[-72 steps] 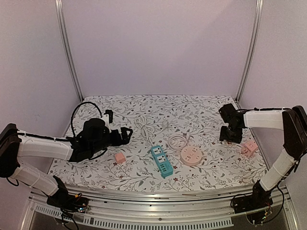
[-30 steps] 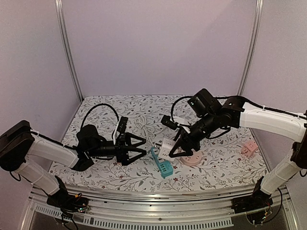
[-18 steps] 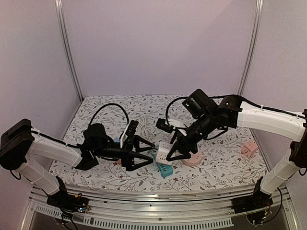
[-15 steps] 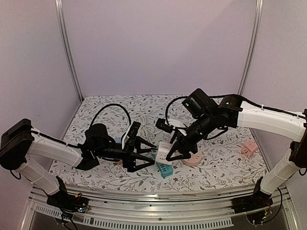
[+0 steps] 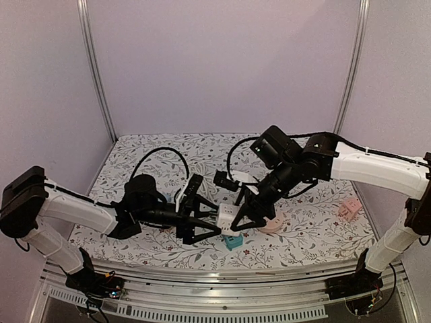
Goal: Insert the plug
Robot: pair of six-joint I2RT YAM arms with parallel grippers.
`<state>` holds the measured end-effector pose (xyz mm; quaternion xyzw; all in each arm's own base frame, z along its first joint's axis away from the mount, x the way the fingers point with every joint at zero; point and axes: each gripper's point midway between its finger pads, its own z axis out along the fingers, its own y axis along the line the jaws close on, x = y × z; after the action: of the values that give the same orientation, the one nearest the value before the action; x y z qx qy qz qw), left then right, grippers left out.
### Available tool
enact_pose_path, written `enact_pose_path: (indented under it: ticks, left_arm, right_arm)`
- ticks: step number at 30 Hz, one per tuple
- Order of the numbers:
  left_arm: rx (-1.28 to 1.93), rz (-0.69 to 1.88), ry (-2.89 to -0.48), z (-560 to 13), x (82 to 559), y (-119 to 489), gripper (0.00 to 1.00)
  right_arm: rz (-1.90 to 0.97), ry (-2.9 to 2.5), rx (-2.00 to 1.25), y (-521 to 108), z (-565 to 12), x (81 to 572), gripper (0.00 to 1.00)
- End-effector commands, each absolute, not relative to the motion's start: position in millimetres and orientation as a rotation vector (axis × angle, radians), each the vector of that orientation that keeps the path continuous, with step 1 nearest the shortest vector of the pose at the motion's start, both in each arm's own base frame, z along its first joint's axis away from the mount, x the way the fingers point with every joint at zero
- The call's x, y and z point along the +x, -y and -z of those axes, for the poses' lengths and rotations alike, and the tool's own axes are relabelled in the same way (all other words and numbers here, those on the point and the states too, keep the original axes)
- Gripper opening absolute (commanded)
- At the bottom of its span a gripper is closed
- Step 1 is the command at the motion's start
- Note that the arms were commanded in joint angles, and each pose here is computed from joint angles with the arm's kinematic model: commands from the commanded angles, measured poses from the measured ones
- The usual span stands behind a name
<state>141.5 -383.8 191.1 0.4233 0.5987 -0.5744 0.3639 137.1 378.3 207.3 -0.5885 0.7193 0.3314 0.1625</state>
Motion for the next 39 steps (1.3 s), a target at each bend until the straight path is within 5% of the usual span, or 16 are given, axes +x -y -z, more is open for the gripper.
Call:
enact_pose_path:
  ticks: [1,11,20,29,32,36,39]
  left_arm:
    - [1.105,1.468,-1.553,-187.3,138.7,390.1,0.93]
    - [1.149,1.493,-1.518,-188.7,128.1,393.7,0.81]
    - [1.144,1.483,-1.513,-190.4,127.1,395.9,0.84]
    - [1.18,1.497,-1.495,-190.4,120.9,399.1,0.4]
    - [1.187,1.49,-1.493,-191.7,120.0,398.9,0.24]
    - [1.183,1.477,-1.499,-191.7,120.8,398.0,0.04]
    - [1.171,1.459,-1.509,-191.3,123.9,397.9,0.0]
  right_arm:
    - [-0.971,-2.011,-1.715,-387.6,-213.5,131.6,0.11]
    - [-0.998,-1.99,-1.759,-394.7,-213.6,121.8,0.11]
    - [-0.996,-1.998,-1.77,-395.2,-209.0,120.3,0.11]
    - [-0.973,-1.997,-1.758,-395.6,-208.6,123.6,0.12]
    - [-0.934,-2.004,-1.737,-393.8,-208.8,128.2,0.21]
    - [-0.861,-2.039,-1.699,-387.4,-207.0,135.2,0.49]
    - [-0.797,-2.061,-1.651,-382.0,-207.7,143.5,0.67]
